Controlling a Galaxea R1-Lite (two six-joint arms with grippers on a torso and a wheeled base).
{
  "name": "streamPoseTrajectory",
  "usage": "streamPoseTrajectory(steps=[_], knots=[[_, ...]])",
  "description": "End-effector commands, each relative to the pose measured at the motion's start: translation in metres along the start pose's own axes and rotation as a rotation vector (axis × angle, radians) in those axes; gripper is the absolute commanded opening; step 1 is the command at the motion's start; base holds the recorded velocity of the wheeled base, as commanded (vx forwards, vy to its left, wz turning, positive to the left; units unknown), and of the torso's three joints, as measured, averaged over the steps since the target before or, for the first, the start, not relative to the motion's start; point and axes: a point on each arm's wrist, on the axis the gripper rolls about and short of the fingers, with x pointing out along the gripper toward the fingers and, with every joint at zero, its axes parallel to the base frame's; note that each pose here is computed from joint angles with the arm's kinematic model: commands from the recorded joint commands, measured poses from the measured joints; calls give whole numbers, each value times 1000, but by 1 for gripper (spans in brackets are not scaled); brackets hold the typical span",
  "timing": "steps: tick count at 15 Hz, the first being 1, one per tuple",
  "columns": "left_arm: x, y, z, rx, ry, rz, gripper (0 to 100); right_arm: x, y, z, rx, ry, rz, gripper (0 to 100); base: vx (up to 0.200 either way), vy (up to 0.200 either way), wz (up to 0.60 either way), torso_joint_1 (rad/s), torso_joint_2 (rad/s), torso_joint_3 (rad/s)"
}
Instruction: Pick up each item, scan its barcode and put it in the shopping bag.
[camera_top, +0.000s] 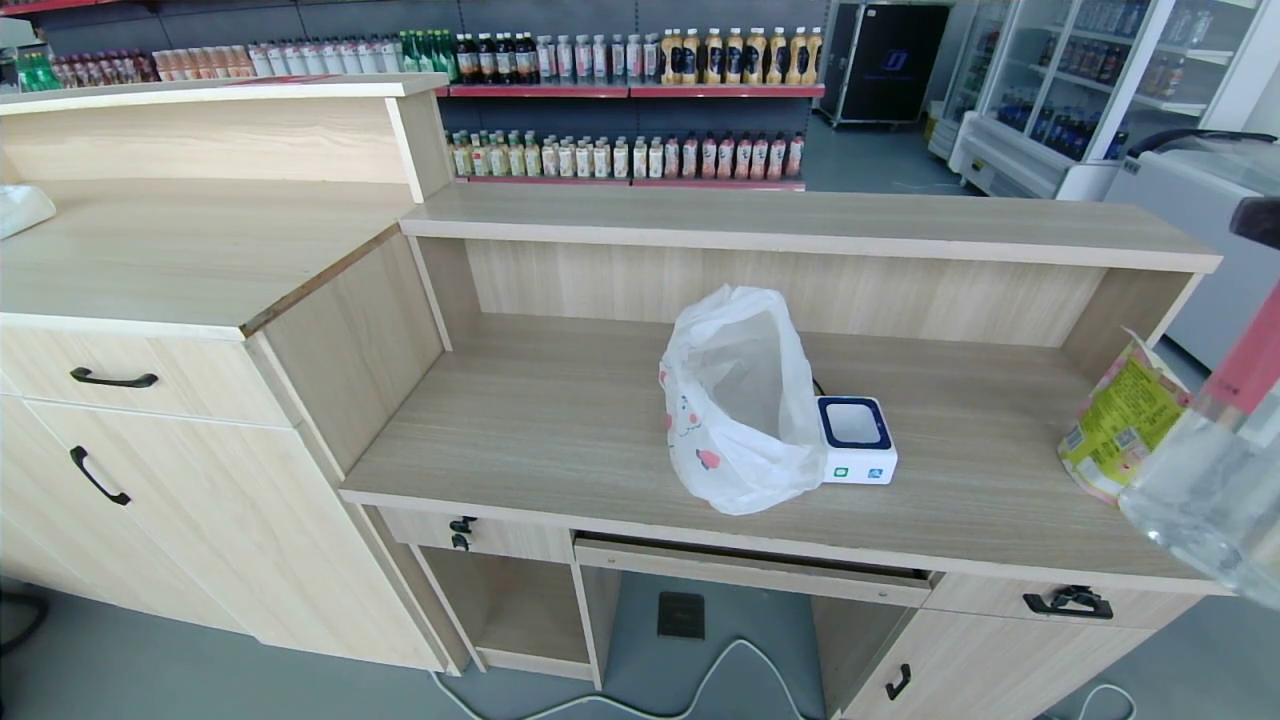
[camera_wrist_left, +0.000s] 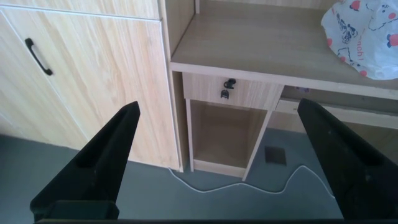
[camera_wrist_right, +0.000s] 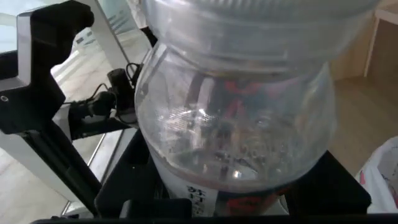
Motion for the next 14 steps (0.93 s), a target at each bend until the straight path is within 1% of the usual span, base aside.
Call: streamPoseTrajectory(steps=[1,3,4,5,7,8,9,10,11,12,14], knots=[[0,0,0,0,0,1,100,-47,-13,-30,-45,1,-298,0,0,0,0,0,0,0],[0,0,0,0,0,1,100,-70,-25,-44,-181,32,-417,0,0,0,0,0,0,0],[0,0,0,0,0,1,100,-75,-28,-45,-210,40,-440,0,0,0,0,0,0,0],[0,0,0,0,0,1,100,-89,-41,-47,-289,57,-506,0,0,0,0,0,0,0],[0,0,0,0,0,1,100,-95,-62,-54,-315,47,-590,0,0,0,0,0,0,0],[0,0,0,0,0,1,100,-94,-69,-60,-294,37,-621,0,0,0,0,0,0,0],[0,0,0,0,0,1,100,-92,-75,-67,-257,32,-686,0,0,0,0,0,0,0],[0,0,0,0,0,1,100,-87,-83,-75,-202,49,-782,0,0,0,0,0,0,0],[0,0,0,0,0,1,100,-83,-90,-82,-128,103,-956,0,0,0,0,0,0,0],[0,0,0,0,0,1,100,-75,-93,-82,-63,172,-1106,0,0,0,0,0,0,0],[0,0,0,0,0,1,100,-66,-87,-76,-57,149,-1098,0,0,0,0,0,0,0]])
